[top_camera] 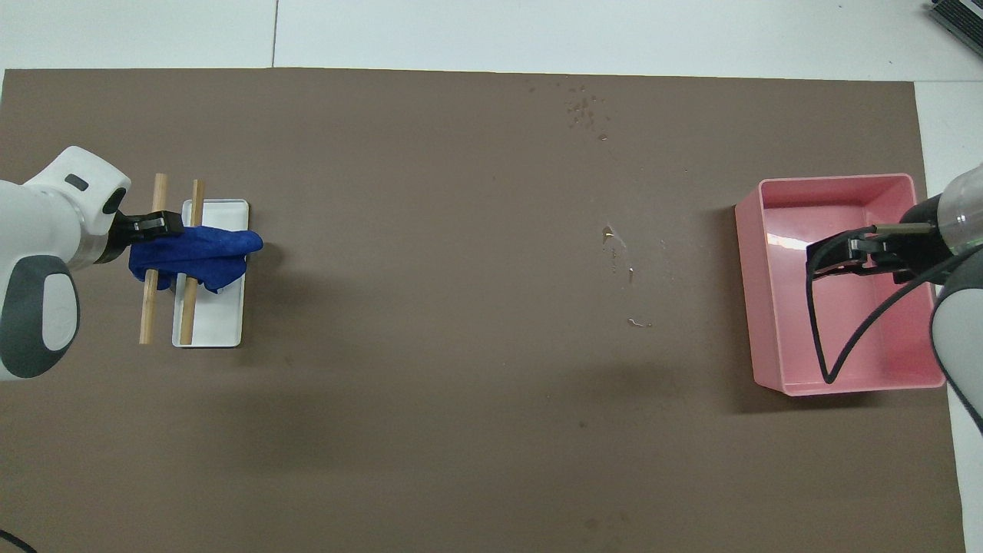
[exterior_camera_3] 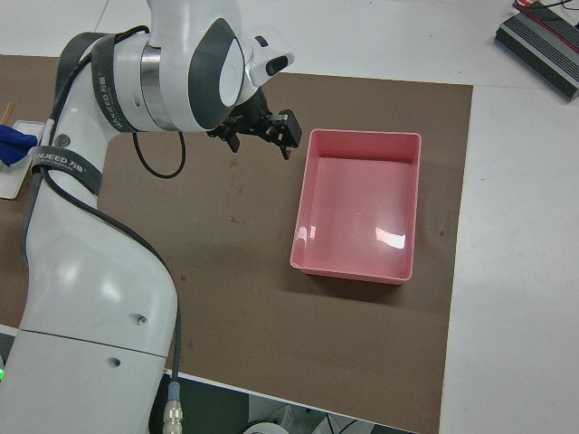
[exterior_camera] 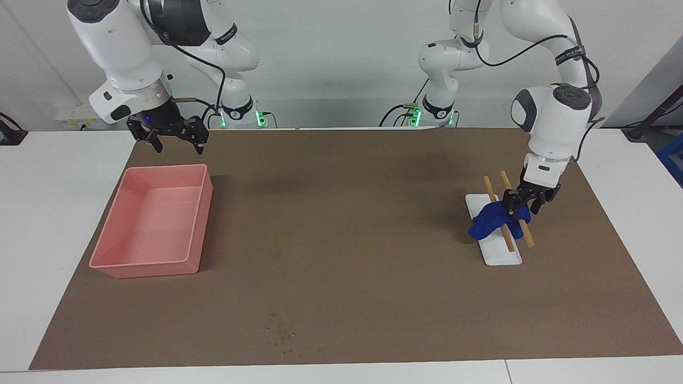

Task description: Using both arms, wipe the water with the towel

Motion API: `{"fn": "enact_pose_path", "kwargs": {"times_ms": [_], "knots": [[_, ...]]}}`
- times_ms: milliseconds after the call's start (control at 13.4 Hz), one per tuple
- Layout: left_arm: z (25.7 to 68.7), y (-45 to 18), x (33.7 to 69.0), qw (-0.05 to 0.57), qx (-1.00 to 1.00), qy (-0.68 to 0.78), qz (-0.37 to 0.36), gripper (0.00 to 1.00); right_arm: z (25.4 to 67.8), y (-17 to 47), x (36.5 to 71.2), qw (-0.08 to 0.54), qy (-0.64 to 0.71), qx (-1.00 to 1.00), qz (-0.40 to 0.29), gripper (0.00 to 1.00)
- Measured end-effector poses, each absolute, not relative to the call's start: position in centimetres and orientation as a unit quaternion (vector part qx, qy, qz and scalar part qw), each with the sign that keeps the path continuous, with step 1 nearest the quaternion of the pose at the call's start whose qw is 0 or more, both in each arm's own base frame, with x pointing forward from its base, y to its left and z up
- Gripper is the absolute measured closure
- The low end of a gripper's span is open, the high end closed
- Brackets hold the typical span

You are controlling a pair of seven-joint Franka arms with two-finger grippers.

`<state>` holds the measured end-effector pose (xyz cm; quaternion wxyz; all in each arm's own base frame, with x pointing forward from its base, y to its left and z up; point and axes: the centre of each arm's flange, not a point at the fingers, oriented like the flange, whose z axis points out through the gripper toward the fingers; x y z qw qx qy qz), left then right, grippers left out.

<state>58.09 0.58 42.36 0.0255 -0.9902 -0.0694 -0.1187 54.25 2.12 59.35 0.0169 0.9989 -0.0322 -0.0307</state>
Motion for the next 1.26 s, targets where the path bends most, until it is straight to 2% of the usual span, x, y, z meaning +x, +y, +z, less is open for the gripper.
{"fn": "enact_pose_path", "kwargs": {"times_ms": [149, 223, 298, 372, 446, 521, 744, 893, 1041, 1116, 1264], "knots": [[42.4, 0.6, 58.1, 0.025, -0.99, -0.069, -0.119, 0.3, 59.3, 2.1, 54.3, 0.017, -0.032, 0.999, -0.031, 0.0], [42.4, 0.6, 58.1, 0.025, -0.99, -0.069, -0.119, 0.37, 59.3, 2.1, 54.3, 0.017, -0.032, 0.999, -0.031, 0.0], [42.4, 0.6, 58.1, 0.025, -0.99, -0.069, -0.119, 0.37, 59.3, 2.1, 54.3, 0.017, -0.032, 0.999, -0.031, 0.0], [42.4, 0.5, 58.1, 0.025, -0.99, -0.069, -0.119, 0.44, 59.3, 2.1, 54.3, 0.017, -0.032, 0.999, -0.031, 0.0], [42.4, 0.5, 58.1, 0.025, -0.99, -0.069, -0.119, 0.44, 59.3, 2.1, 54.3, 0.017, -0.032, 0.999, -0.031, 0.0], [42.4, 0.5, 58.1, 0.025, -0.99, -0.069, -0.119, 0.52, 59.3, 2.1, 54.3, 0.017, -0.032, 0.999, -0.031, 0.0], [42.4, 0.5, 58.1, 0.025, -0.99, -0.069, -0.12, 0.58, 59.3, 2.1, 54.3, 0.017, -0.032, 0.999, -0.031, 0.0], [43.1, 0.5, 58.2, 0.026, -0.99, -0.07, -0.124, 0.72, 59.3, 2.1, 54.3, 0.017, -0.032, 0.999, -0.031, 0.0], [43.5, 0.5, 58.2, 0.026, -0.989, -0.07, -0.126, 0.79, 59.3, 2.1, 54.3, 0.017, -0.032, 0.999, -0.031, 0.0], [43.6, 0.5, 58.2, 0.026, -0.989, -0.07, -0.126, 0.82, 59.3, 2.1, 54.3, 0.017, -0.032, 0.999, -0.031, 0.0], [43.6, 0.5, 58.2, 0.026, -0.989, -0.07, -0.126, 0.82, 59.3, 2.1, 54.3, 0.017, -0.032, 0.999, -0.031, 0.0]]}}
